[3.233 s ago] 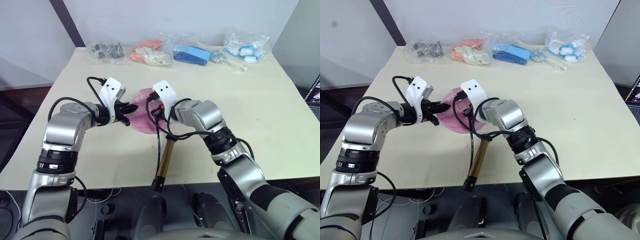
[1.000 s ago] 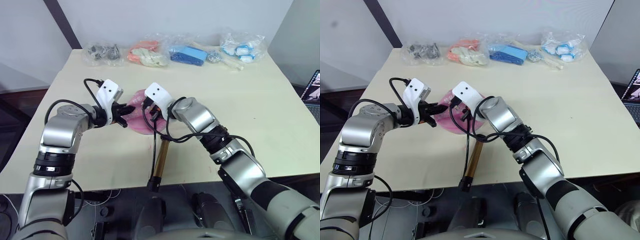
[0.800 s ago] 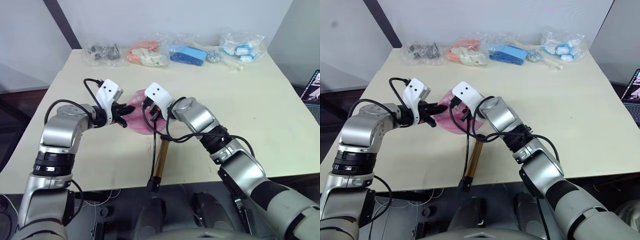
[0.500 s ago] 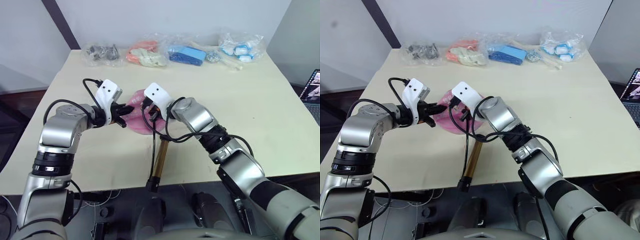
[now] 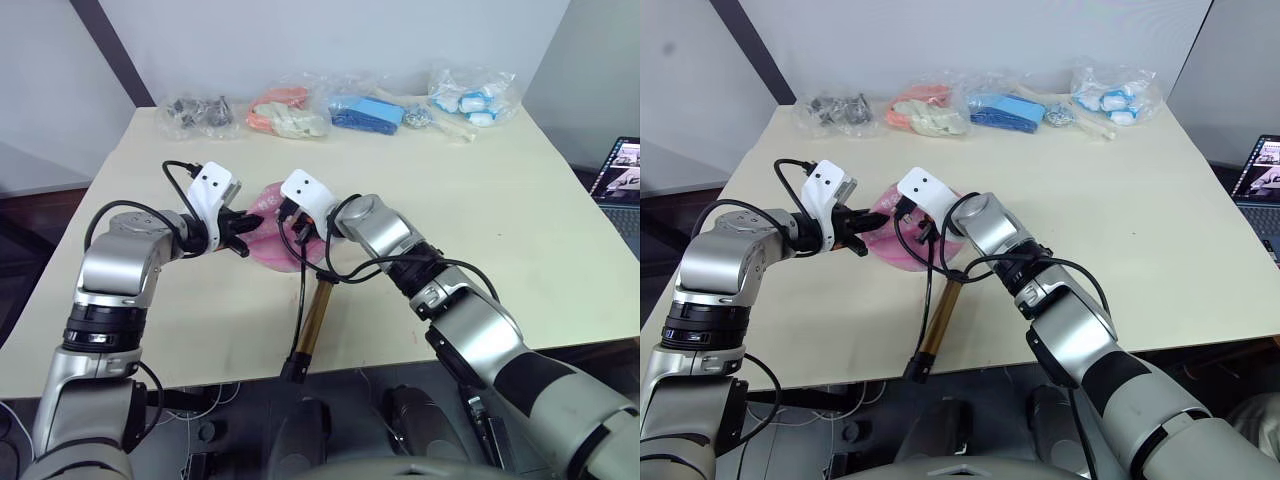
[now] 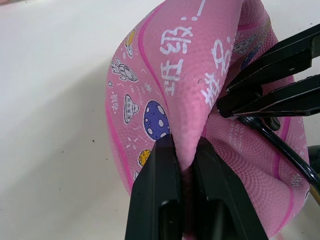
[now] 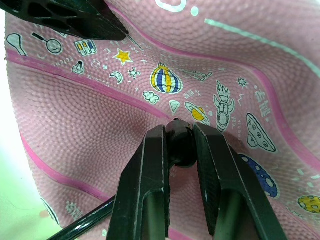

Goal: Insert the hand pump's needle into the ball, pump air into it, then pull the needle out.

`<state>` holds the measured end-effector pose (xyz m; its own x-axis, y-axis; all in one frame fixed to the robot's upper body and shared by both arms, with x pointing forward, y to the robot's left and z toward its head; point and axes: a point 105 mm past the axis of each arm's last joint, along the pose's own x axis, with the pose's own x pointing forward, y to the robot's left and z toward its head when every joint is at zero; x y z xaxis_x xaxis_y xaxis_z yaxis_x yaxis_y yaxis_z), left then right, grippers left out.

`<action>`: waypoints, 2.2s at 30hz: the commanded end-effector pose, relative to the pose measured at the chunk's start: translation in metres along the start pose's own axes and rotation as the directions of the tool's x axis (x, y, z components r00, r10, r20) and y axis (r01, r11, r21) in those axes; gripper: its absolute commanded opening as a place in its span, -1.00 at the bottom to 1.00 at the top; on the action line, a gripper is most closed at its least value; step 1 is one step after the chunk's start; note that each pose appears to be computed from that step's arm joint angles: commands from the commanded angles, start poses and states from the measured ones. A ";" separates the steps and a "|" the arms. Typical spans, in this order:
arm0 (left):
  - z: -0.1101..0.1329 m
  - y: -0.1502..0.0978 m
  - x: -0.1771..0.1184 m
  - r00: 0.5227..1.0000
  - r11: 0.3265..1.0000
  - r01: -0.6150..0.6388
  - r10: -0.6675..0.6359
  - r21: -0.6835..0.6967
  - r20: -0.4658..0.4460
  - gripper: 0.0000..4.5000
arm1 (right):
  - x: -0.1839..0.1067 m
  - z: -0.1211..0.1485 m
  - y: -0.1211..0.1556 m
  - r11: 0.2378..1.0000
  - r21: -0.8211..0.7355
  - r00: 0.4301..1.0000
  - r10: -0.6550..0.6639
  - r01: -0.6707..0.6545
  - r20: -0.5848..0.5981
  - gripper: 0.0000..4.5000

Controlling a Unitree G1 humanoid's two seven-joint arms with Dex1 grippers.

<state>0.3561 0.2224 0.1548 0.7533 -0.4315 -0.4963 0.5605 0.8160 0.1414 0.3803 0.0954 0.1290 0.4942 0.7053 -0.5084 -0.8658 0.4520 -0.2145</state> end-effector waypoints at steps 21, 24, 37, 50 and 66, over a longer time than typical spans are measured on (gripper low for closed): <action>-0.020 -0.022 0.013 0.994 0.995 0.095 -0.097 -0.031 -0.055 -1.00 | 0.024 0.002 0.040 0.995 -0.037 0.995 0.091 -0.092 -0.034 -0.89; -0.020 -0.023 0.013 0.993 0.995 0.098 -0.100 -0.029 -0.058 -1.00 | 0.026 0.004 0.044 0.994 -0.047 0.995 0.100 -0.101 -0.031 -0.89; -0.021 -0.029 0.018 0.989 0.990 0.137 -0.138 -0.020 -0.053 -1.00 | 0.030 0.005 0.060 0.984 -0.078 0.987 0.160 -0.162 -0.024 -0.89; -0.023 -0.044 0.025 0.977 0.978 0.206 -0.208 -0.032 -0.040 -1.00 | 0.033 0.004 0.071 0.975 -0.104 0.981 0.195 -0.196 -0.020 -0.89; -0.022 -0.052 0.027 0.966 0.967 0.254 -0.255 -0.024 -0.036 -1.00 | 0.040 -0.008 0.077 0.970 -0.149 0.981 0.189 -0.194 -0.047 -0.89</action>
<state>0.3559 0.2185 0.1438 0.7469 -0.4450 -0.4940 0.5679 0.8134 0.1259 0.3838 0.0991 0.1139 0.4514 0.7326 -0.5095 -0.8915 0.3451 -0.2936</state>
